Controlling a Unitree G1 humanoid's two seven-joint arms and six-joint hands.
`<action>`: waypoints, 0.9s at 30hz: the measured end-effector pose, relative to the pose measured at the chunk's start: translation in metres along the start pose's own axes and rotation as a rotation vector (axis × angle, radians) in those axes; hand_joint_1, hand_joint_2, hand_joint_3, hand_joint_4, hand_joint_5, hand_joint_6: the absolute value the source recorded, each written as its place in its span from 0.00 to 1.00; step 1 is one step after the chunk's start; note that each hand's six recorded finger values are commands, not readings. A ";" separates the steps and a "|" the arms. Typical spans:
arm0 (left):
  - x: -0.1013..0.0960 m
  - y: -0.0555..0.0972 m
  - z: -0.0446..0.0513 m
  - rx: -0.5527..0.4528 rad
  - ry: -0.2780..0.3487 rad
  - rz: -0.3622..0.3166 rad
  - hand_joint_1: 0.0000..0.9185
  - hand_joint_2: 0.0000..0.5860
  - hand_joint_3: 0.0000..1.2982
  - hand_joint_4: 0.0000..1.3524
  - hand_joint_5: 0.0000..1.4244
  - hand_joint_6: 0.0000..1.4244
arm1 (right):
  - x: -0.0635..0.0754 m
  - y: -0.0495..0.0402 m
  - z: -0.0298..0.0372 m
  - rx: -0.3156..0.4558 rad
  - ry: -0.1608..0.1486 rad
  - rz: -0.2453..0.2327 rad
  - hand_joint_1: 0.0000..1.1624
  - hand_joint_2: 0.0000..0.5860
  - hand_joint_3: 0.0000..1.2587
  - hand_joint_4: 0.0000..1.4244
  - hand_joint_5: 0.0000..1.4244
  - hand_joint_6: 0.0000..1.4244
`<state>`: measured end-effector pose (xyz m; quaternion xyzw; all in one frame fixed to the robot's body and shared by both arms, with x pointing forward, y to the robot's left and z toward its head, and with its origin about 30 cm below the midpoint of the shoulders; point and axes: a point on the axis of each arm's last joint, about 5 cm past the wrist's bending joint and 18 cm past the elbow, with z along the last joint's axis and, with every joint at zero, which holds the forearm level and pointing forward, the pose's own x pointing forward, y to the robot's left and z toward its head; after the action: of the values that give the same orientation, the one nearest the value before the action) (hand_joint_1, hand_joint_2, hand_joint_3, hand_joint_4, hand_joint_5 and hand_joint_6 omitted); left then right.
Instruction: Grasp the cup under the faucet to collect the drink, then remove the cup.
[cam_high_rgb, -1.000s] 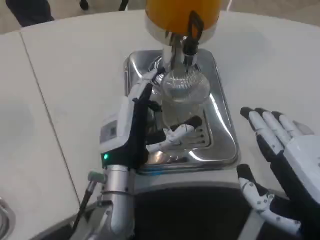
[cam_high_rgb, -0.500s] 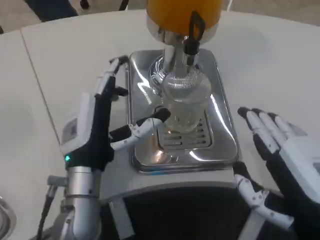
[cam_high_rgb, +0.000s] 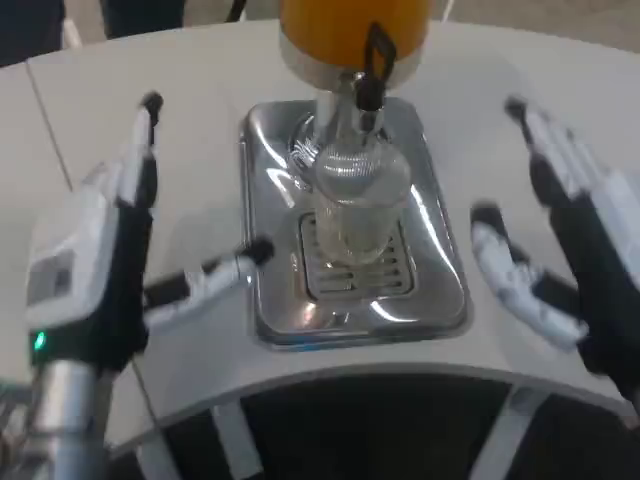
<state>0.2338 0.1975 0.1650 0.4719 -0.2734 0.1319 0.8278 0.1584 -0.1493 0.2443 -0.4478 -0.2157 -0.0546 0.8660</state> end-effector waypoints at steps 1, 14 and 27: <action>-0.012 0.004 0.0034 0.079 0.018 -0.024 0.30 0.23 0.00 0.00 0.00 0.01 | 0.004 0.0004 0.0053 0.050 -0.003 -0.014 0.28 1.00 0.00 0.00 0.00 0.04; -0.064 0.016 0.0099 0.288 0.150 -0.214 0.19 0.21 0.00 0.00 0.00 0.00 | 0.029 0.0023 0.0263 0.281 -0.098 -0.045 0.39 1.00 0.00 0.00 0.00 0.04; -0.071 0.017 0.0126 0.293 0.138 -0.257 0.16 0.20 0.00 0.00 0.00 0.00 | 0.068 0.0245 0.0150 0.458 -0.056 -0.030 0.38 0.99 0.00 0.00 0.00 0.03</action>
<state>0.1631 0.1986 0.1412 0.6081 -0.1315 0.0953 0.7771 0.2217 -0.1161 0.2620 -0.2376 -0.2530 -0.0047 0.9378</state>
